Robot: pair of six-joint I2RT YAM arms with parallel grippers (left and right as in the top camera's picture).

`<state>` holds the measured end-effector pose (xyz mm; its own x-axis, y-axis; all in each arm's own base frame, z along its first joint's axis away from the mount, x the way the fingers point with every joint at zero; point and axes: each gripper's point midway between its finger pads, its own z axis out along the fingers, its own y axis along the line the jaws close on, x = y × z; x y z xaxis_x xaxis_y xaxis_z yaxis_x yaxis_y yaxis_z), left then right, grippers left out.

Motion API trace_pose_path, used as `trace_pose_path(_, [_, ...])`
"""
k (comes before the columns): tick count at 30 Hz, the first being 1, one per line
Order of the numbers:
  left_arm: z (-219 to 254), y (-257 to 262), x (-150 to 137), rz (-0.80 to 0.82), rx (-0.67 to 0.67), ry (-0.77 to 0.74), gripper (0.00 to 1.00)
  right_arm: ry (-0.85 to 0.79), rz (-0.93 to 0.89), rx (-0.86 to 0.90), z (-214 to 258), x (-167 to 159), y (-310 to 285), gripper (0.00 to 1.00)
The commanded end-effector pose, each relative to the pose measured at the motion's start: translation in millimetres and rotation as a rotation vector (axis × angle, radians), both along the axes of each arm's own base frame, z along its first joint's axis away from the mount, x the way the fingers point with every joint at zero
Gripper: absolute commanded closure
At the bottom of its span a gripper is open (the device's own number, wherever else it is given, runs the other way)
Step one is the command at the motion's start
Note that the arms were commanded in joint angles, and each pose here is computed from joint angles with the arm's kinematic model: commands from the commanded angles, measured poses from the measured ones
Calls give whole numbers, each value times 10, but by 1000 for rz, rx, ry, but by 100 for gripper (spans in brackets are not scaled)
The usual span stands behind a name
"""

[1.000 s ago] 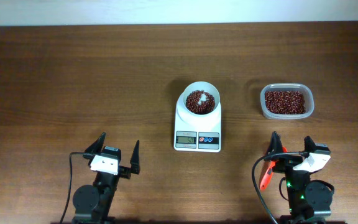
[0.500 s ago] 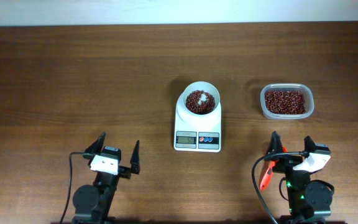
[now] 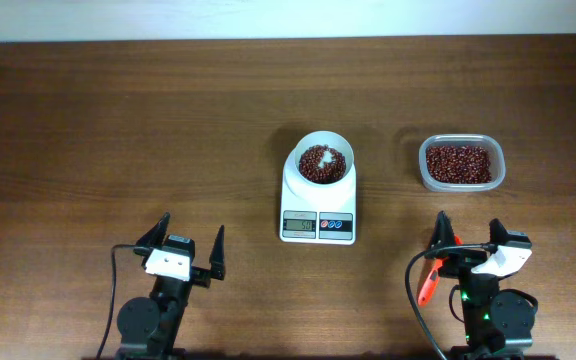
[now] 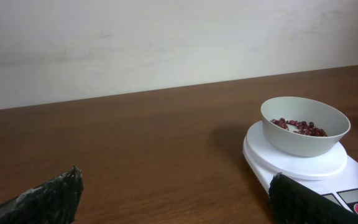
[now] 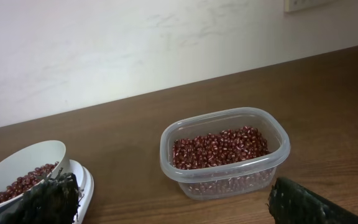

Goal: Scoop and weigh 50g on scale

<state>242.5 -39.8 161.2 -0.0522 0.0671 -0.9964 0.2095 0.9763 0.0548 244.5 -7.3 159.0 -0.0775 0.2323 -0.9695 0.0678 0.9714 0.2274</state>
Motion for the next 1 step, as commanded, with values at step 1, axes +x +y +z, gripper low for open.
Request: trace_pose_path(1, [-14,2,-1,2,19,-4,1,6,-2,0,-34,-1,-9,1])
